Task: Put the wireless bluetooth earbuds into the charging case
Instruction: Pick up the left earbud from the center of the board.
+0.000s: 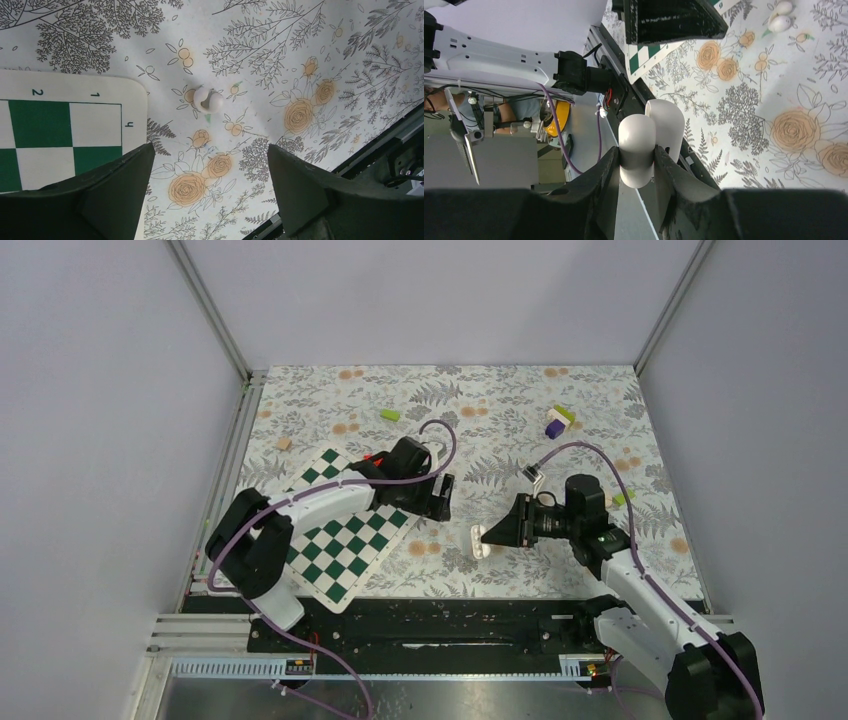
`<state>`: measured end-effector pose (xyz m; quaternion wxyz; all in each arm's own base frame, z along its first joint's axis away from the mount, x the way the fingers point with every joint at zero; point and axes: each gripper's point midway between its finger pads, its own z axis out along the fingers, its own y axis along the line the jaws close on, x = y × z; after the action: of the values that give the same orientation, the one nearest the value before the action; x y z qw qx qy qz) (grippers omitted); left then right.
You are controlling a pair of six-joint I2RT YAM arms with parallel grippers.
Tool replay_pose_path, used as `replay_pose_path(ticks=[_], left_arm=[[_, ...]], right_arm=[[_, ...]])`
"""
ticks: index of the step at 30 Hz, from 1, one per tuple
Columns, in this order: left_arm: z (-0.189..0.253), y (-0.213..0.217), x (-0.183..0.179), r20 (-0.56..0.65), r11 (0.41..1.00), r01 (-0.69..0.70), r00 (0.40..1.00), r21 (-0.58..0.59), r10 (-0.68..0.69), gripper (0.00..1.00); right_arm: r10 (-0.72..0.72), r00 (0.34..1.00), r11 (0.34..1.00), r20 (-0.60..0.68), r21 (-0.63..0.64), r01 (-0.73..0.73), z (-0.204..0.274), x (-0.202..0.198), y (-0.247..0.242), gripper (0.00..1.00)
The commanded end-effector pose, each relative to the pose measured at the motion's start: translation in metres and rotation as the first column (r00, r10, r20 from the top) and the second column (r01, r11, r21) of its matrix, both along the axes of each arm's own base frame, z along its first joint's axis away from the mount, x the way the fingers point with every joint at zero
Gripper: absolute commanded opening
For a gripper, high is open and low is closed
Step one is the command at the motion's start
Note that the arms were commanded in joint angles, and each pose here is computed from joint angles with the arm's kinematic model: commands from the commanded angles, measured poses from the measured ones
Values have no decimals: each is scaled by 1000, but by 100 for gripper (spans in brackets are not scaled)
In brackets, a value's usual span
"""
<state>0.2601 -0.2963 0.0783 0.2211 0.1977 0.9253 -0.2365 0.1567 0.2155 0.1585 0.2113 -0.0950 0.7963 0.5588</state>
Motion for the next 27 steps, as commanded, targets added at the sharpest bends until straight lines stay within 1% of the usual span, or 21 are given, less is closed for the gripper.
replay_pose_path(ticks=[1, 4, 6, 12, 15, 17, 19, 20, 27], left_arm=[[16, -13, 12, 62, 997, -7, 998, -72, 11, 78], [2, -20, 11, 12, 999, 7, 1000, -48, -7, 70], [-3, -27, 12, 21, 999, 22, 1000, -42, -22, 66], [-11, -26, 17, 126, 999, 51, 991, 18, -53, 66], [-12, -22, 14, 204, 998, 64, 977, -16, -59, 64], [-7, -26, 12, 274, 994, 103, 958, -49, -85, 64], [-2, -29, 11, 347, 989, 135, 932, -63, -105, 62], [-2, -28, 10, 365, 988, 141, 924, -58, -110, 61], [-9, -31, 12, 369, 989, 147, 921, -33, -124, 60]], right_arm=[[11, 997, 998, 80, 57, -15, 17, 9, 5, 0], [4, 995, 998, 96, 58, -9, 20, 11, 5, 0], [-16, 994, 998, 105, 54, 11, 21, 11, 3, 0], [-51, 994, 998, 100, 39, 47, 24, 10, -2, 0], [-59, 993, 998, 98, 36, 56, 24, 10, -3, 0], [-61, 994, 998, 93, 34, 58, 23, 10, -3, 0], [-62, 994, 998, 88, 34, 59, 23, 11, -3, 0], [-62, 994, 998, 85, 34, 59, 23, 12, -2, 0], [-58, 995, 998, 86, 38, 55, 27, 13, -1, 0]])
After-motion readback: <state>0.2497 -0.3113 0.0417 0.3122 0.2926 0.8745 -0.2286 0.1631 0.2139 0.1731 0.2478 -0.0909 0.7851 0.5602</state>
